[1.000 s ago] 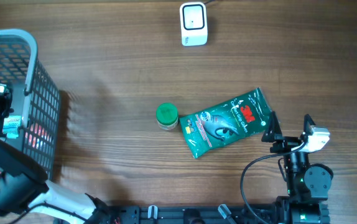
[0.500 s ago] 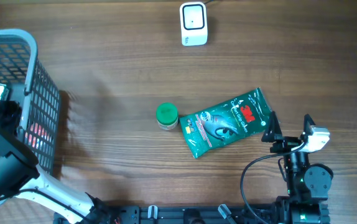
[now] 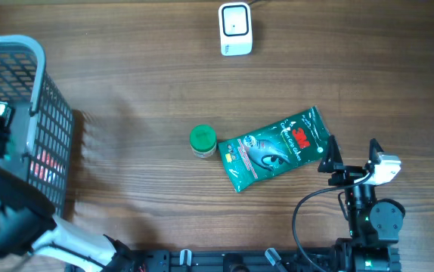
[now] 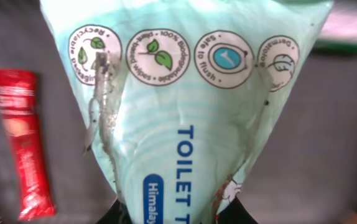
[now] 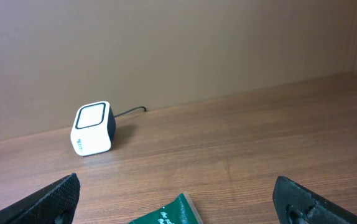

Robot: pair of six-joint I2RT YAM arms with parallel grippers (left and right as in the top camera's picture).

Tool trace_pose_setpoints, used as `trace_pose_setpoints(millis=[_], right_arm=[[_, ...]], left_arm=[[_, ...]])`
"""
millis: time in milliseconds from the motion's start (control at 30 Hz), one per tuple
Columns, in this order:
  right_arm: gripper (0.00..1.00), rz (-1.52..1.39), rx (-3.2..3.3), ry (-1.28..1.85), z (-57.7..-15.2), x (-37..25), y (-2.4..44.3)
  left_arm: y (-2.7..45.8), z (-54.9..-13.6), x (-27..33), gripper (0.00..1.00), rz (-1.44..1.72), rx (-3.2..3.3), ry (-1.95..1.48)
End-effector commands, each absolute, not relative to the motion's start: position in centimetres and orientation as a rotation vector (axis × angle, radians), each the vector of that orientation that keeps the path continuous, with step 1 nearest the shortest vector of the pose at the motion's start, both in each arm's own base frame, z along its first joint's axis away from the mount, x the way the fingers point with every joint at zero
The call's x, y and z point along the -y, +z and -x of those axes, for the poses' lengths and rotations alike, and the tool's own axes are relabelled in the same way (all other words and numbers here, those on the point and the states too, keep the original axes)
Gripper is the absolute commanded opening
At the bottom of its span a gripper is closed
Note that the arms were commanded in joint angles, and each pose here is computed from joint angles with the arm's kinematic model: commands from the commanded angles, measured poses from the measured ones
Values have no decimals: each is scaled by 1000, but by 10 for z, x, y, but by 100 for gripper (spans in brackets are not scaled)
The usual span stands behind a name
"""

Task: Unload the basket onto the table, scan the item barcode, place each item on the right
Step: 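Reach into the basket and grasp the light-blue toilet tissue pack, then carry the tissue pack out and set it left of the jar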

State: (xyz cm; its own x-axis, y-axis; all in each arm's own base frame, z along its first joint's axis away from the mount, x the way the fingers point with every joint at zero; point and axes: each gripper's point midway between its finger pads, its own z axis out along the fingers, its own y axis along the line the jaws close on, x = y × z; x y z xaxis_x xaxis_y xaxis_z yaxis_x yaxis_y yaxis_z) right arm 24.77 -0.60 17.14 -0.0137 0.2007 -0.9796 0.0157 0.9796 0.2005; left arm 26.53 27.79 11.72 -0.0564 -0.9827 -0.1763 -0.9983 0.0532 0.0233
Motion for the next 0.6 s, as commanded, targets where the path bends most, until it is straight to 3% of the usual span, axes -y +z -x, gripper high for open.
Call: trace_pose_setpoints(millis=[0, 267, 400, 567], right_arm=[[100, -167, -1572, 163, -247, 4, 173], [100, -167, -1572, 163, -247, 4, 173], [100, -167, -1572, 163, -247, 4, 173], [100, -167, -1573, 163, -247, 4, 173]], left_arm=[[238, -262, -277, 17, 1895, -1968, 187], [339, -257, -143, 17, 1502, -2001, -214], [353, -260, -63, 18, 1209, -2170, -305], [327, -262, -6, 19, 957, -2386, -205]])
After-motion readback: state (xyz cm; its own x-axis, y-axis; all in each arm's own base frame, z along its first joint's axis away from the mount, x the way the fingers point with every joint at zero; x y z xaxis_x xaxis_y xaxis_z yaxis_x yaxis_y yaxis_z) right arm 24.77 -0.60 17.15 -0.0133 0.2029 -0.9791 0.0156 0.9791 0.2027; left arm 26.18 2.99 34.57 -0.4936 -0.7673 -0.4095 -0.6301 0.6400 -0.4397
